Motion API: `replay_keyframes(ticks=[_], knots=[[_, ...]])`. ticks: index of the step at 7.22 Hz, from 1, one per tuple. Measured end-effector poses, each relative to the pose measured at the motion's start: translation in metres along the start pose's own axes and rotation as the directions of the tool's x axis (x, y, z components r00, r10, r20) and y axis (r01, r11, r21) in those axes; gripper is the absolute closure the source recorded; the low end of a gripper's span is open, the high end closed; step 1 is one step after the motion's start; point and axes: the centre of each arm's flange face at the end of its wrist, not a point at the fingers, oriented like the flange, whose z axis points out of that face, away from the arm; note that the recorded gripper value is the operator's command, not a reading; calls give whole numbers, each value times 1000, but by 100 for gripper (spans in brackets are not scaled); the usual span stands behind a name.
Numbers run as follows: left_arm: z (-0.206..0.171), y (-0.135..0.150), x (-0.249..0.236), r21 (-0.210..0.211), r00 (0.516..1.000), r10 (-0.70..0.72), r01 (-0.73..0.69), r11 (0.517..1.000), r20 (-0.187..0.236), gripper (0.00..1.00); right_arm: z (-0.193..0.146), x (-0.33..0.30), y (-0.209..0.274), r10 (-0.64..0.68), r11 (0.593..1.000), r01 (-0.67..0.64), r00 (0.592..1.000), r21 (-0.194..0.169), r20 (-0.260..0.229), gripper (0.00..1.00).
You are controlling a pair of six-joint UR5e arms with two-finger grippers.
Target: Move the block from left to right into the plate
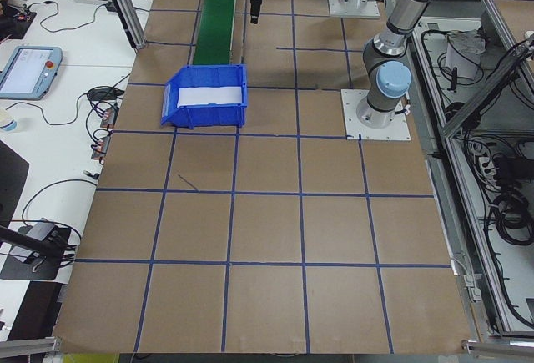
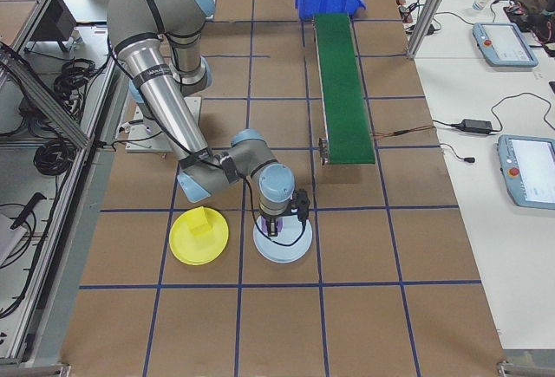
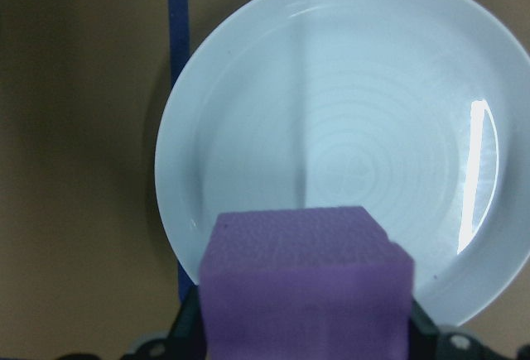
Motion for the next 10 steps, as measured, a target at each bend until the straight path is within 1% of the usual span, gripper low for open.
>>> replay_keyframes(ticks=[1, 2, 3, 4, 5, 6, 8, 10], knots=[[0, 0, 0, 0, 1000, 0, 0, 1000, 0, 0, -15, -5, -4, 42, 999, -41, 999, 15, -21, 0], [0, 0, 0, 0, 1000, 1, -1, 1000, -1, 0, -42, -23, -18, 79, 996, -77, 995, 41, -57, 0], [0, 0, 0, 0, 1000, 0, 0, 1000, -1, 0, -74, -58, -41, 80, 995, -74, 991, 66, -106, 0], [0, 0, 0, 0, 1000, 0, 0, 1000, -1, 0, -111, -106, -63, 75, 995, -64, 986, 82, -150, 0], [0, 0, 0, 0, 1000, 0, 0, 1000, -1, 0, -149, -170, -78, 79, 994, -64, 982, 93, -169, 0], [0, 0, 0, 0, 1000, 0, 0, 1000, -1, 0, -179, -242, -84, 82, 994, -68, 984, 88, -159, 0], [0, 0, 0, 0, 1000, 0, 0, 1000, -1, 0, -217, -379, -88, 108, 993, -103, 988, 51, -113, 0], [0, 0, 0, 0, 1000, 0, 0, 1000, -1, 0, -234, -505, -85, 156, 987, -152, 985, 59, -72, 0]])
